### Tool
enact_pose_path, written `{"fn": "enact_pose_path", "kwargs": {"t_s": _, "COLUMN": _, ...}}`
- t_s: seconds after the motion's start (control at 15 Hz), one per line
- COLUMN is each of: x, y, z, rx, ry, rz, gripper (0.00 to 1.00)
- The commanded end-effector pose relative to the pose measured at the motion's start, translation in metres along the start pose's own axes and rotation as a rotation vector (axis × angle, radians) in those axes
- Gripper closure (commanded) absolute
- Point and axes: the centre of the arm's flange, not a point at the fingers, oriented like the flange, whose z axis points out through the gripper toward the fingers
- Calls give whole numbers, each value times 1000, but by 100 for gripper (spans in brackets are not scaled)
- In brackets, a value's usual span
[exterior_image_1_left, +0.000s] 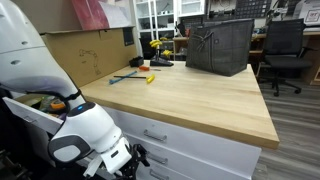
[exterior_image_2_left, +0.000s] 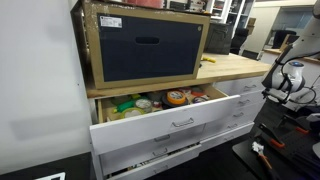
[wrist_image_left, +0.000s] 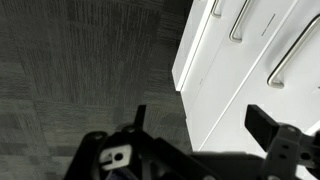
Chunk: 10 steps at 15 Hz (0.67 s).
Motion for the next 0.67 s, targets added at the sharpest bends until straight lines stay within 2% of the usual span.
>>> {"fn": "enact_pose_path", "kwargs": {"t_s": 0.0, "x": 11, "y": -6, "z": 8, "rx": 27, "ry": -36, "rz": 37, "gripper": 0}}
{"fn": "enact_pose_path", "kwargs": {"t_s": 0.6, "x": 20, "y": -18, "z": 31, "rx": 33, "ry": -61, "rz": 64, "gripper": 0}}
